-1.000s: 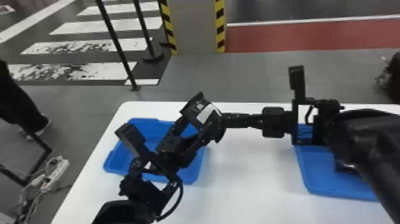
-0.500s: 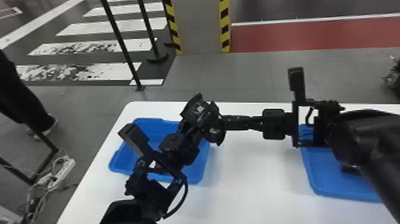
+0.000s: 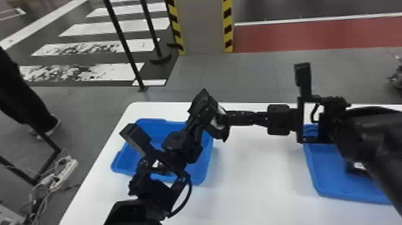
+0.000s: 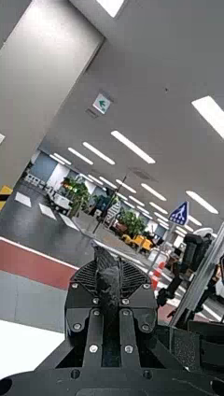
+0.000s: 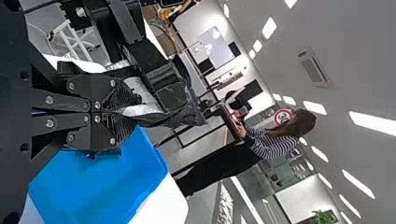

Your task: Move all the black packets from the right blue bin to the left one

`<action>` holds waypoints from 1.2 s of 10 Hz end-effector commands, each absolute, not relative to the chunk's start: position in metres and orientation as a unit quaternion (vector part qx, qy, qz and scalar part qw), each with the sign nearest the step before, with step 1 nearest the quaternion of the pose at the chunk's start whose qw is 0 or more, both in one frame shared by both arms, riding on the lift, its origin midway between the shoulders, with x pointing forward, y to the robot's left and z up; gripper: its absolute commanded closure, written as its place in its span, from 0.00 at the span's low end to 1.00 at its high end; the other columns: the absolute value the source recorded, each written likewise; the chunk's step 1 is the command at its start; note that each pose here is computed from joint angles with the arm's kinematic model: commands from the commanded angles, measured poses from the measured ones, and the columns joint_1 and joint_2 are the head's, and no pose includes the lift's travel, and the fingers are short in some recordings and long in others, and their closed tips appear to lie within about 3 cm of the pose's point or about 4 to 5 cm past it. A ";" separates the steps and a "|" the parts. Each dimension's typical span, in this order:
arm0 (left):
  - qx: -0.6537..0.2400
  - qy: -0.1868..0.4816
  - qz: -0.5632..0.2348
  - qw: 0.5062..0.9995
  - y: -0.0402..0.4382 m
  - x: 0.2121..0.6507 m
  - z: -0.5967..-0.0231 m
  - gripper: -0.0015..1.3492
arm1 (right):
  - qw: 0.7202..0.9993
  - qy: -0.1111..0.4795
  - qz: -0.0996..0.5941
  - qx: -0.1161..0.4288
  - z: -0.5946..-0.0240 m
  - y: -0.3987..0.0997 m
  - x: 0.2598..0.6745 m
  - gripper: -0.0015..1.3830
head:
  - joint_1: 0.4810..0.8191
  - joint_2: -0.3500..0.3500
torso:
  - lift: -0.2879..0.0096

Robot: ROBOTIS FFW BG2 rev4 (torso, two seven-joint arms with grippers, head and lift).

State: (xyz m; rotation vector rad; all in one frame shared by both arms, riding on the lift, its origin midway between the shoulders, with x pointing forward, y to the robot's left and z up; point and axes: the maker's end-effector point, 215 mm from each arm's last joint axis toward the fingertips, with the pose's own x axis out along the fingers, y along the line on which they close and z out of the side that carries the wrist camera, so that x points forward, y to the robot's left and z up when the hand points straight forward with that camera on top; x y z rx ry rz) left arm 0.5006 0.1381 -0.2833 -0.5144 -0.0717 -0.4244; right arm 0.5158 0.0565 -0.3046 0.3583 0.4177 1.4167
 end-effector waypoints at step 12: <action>0.056 -0.105 -0.011 0.993 0.284 0.498 -0.322 0.91 | 0.897 0.122 0.417 0.083 -0.296 -0.098 0.524 0.23 | 0.63 0.79 | 0.60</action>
